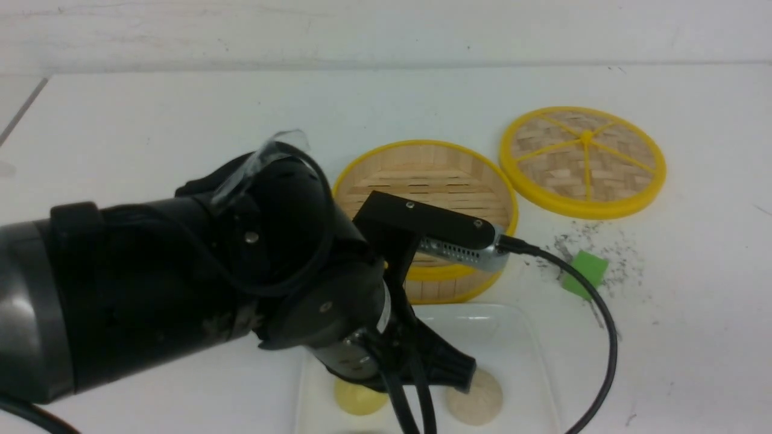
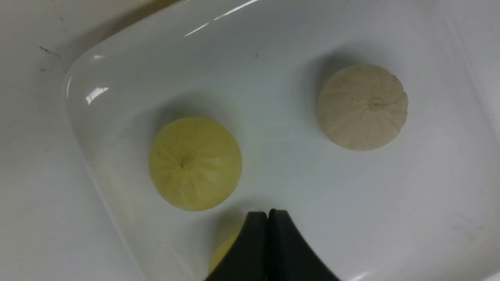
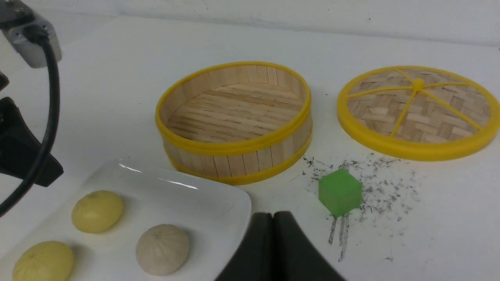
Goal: Put the steamed buns into the plate on the white tablecloth.
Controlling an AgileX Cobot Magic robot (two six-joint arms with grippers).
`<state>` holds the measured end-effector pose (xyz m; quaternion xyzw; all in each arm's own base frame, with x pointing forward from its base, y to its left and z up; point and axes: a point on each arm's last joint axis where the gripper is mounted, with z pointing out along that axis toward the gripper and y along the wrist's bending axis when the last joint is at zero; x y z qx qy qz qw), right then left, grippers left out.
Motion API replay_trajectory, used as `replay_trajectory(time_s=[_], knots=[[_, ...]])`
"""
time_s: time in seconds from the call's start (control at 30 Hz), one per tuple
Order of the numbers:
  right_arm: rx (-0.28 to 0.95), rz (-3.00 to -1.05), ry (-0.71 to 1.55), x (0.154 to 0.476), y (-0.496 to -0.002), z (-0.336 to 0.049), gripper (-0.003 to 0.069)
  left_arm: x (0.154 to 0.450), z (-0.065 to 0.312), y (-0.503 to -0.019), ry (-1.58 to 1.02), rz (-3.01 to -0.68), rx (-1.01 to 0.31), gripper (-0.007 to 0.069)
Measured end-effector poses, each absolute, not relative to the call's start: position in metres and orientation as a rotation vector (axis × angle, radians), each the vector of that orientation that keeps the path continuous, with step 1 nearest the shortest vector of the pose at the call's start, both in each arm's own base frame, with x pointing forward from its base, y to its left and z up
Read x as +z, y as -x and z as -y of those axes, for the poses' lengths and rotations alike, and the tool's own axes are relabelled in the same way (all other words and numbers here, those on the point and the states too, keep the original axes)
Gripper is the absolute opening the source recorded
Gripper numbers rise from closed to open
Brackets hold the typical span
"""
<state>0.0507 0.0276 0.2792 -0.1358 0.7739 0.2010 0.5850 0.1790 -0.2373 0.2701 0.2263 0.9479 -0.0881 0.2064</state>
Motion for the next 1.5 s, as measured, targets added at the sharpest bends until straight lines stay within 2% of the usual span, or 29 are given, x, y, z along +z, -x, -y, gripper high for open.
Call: replay_trajectory(time_s=[0.73,0.93,1.07,1.2,1.23,1.33,1.5], knots=[[0.461,-1.770,0.291,0.276,-0.046,-0.024,0.0013,0.271,0.238,-0.181,-0.639,-2.607,-0.248,0.0028],[0.329,-1.739,0.124,0.244,-0.049,-0.014,0.0018,0.271,0.238,-0.181,-0.596,-2.618,-0.260,0.0033],[0.224,-1.791,0.014,0.204,-0.050,-0.008,0.0020,0.273,0.238,-0.182,-0.594,-2.609,-0.253,0.0033],[0.170,-1.874,-0.037,0.179,-0.051,-0.005,0.0023,0.284,0.234,-0.182,-0.594,-2.576,-0.245,0.0033],[0.151,-1.901,-0.060,0.172,-0.051,-0.004,0.0025,0.295,0.230,-0.181,-0.594,-2.545,-0.239,0.0034],[0.135,-1.896,-0.076,0.172,-0.051,-0.002,0.0027,0.309,0.226,-0.181,-0.589,-2.500,-0.244,0.0034],[0.125,-1.893,-0.089,0.172,-0.051,-0.002,0.0034,0.363,0.207,-0.174,-0.544,-2.351,-0.288,0.0035]])
